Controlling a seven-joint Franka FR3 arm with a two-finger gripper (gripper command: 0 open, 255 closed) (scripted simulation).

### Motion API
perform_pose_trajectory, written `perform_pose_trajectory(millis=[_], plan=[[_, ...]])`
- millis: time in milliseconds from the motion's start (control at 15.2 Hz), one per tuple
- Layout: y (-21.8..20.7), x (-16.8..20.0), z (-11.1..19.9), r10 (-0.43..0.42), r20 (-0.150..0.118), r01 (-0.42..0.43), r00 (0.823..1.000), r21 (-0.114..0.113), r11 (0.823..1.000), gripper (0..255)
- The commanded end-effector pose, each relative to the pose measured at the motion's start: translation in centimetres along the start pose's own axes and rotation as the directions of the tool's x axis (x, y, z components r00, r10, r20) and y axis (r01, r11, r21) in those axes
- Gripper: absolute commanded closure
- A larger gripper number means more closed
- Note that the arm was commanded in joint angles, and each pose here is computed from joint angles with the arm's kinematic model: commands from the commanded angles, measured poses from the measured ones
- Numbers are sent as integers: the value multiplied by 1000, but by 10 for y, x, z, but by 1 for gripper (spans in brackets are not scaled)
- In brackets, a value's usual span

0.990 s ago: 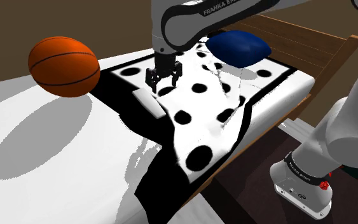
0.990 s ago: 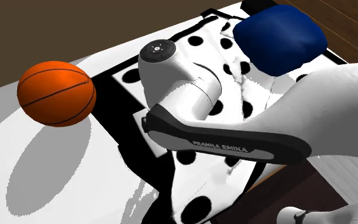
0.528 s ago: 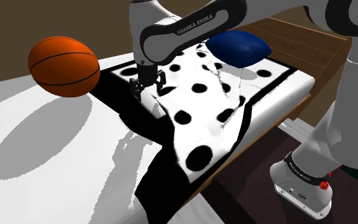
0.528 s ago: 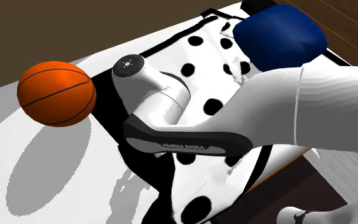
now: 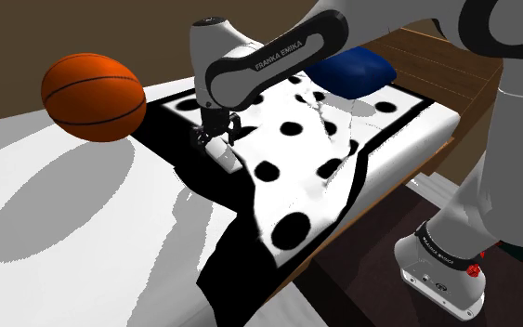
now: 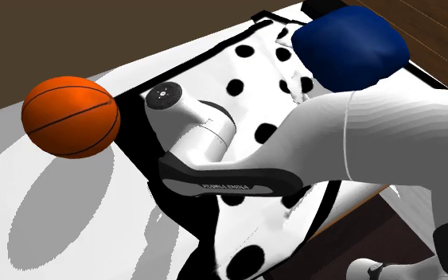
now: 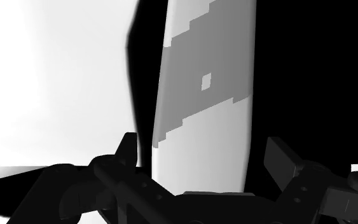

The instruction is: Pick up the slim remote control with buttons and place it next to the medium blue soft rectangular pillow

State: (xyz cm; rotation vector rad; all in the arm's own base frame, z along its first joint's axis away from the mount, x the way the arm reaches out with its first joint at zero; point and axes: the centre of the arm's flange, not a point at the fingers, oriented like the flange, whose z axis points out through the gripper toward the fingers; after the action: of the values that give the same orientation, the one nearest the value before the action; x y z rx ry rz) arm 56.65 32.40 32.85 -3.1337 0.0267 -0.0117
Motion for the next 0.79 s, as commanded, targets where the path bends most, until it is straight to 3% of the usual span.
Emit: perform_pose_trajectory(millis=[0,264,330,726], plan=[[1,0,1,0,0,0,1000,0,1000,0],[1,0,1,0,0,0,1000,0,1000,0],[1,0,1,0,0,0,1000,0,1000,255],[1,0,1,0,0,0,1000,0,1000,255]])
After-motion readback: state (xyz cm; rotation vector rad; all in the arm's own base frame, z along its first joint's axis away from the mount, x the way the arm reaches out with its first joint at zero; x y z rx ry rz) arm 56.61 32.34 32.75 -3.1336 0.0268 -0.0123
